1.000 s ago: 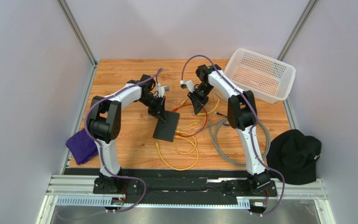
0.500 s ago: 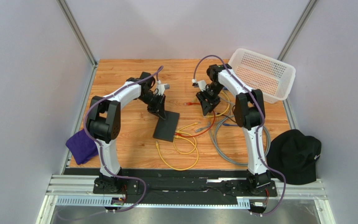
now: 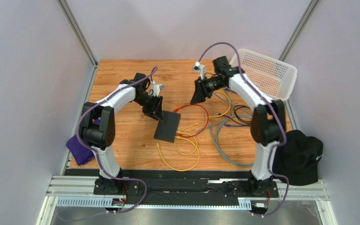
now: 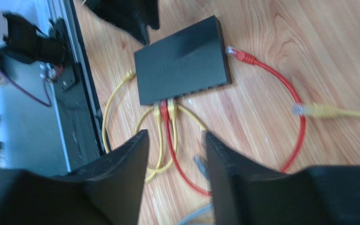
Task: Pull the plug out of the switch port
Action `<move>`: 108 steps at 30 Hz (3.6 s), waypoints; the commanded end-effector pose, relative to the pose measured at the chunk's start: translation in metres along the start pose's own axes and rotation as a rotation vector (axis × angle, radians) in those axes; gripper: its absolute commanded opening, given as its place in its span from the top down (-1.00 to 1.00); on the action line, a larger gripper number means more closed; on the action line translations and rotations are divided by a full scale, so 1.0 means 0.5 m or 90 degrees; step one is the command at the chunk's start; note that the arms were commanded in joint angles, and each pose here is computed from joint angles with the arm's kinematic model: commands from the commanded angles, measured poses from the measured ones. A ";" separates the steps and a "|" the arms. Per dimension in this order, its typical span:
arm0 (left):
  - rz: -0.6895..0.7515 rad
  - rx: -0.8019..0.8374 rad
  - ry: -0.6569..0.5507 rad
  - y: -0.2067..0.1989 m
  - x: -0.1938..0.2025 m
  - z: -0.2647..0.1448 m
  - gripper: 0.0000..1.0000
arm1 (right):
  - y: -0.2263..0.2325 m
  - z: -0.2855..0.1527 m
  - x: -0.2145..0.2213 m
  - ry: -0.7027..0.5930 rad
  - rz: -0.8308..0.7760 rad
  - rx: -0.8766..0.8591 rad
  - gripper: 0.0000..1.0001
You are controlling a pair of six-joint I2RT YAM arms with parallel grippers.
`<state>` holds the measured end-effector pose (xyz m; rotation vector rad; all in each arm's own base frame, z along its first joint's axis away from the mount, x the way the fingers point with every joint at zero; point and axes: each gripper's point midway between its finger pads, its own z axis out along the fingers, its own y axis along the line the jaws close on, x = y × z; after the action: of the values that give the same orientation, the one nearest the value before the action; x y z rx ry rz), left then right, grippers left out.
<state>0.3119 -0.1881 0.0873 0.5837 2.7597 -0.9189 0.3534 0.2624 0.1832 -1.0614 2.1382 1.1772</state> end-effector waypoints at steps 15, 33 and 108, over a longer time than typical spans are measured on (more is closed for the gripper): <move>-0.058 -0.098 0.033 0.068 0.068 -0.006 -0.04 | -0.079 0.254 0.138 0.160 0.184 -0.078 0.28; 0.014 -0.051 -0.003 0.019 0.035 -0.046 0.03 | -0.063 0.220 -0.044 0.008 0.126 -0.171 -0.25; 0.001 0.019 0.054 0.028 0.036 0.045 1.00 | -0.110 0.124 0.278 0.309 0.238 0.089 -0.01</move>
<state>0.2892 -0.1871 0.0429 0.5907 2.9127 -1.0205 0.3362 0.3076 0.0318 -0.9738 2.6728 1.2520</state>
